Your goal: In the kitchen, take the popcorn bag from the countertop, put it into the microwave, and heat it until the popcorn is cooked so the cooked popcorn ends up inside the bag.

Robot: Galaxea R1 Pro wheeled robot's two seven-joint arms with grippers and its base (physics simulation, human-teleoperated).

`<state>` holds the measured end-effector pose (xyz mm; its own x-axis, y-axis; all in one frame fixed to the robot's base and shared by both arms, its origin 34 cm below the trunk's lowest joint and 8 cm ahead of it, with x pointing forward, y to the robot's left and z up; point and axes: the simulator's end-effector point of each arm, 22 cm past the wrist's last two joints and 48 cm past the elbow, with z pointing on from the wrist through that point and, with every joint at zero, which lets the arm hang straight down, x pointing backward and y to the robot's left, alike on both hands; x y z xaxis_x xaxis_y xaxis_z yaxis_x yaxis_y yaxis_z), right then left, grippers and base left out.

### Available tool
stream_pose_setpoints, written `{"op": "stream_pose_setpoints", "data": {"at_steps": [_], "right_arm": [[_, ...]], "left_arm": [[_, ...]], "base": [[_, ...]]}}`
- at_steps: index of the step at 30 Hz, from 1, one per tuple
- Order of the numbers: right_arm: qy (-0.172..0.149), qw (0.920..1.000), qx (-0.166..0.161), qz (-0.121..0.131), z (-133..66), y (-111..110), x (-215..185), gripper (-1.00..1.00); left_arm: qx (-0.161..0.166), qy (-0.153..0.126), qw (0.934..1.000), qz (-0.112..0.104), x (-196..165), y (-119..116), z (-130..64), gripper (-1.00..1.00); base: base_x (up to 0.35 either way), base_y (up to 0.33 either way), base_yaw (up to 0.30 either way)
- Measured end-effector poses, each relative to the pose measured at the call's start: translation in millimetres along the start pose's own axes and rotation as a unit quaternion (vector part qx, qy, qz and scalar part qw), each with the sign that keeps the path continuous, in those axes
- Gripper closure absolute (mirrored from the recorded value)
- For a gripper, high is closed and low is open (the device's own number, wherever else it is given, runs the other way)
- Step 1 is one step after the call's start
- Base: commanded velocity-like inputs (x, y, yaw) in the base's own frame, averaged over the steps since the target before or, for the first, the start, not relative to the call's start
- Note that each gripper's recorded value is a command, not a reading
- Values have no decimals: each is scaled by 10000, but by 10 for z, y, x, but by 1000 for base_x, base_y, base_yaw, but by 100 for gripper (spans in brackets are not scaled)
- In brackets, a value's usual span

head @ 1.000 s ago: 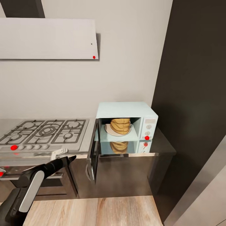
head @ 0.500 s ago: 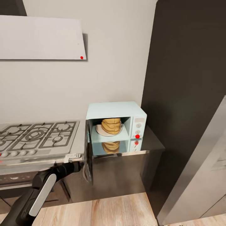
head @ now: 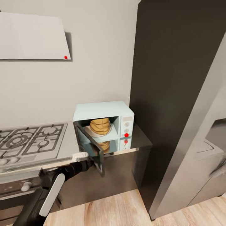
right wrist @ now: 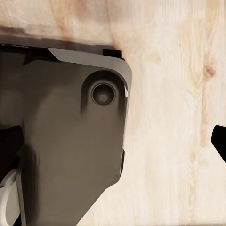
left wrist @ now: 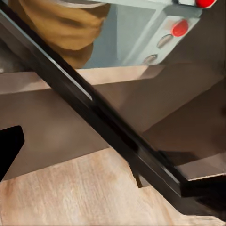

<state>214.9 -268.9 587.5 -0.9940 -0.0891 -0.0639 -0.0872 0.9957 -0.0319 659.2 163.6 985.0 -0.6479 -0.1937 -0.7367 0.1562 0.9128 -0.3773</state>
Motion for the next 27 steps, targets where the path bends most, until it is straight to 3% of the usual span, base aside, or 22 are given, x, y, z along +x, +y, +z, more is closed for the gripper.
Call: {"op": "stream_pose_setpoints", "data": {"at_steps": [4,9,13,27], "right_arm": [[0,10000,0,0,0,0,0,-100],[0,10000,5,0,0,-8,1,-100],[-1,10000,6,-1,0,-9,1,-100],[-4,10000,-9,0,-1,15,-1,-100]], "left_arm": [[-280,-52,9992,275,-5,3,39,-100],[-361,-89,9985,396,-4,-96,78,-100],[-501,-102,9974,515,-17,-37,70,-100],[-707,-211,9968,297,-105,190,9,-100]], "base": [[0,0,-238],[0,0,-238],[88,0,-238],[210,0,-232]]}}
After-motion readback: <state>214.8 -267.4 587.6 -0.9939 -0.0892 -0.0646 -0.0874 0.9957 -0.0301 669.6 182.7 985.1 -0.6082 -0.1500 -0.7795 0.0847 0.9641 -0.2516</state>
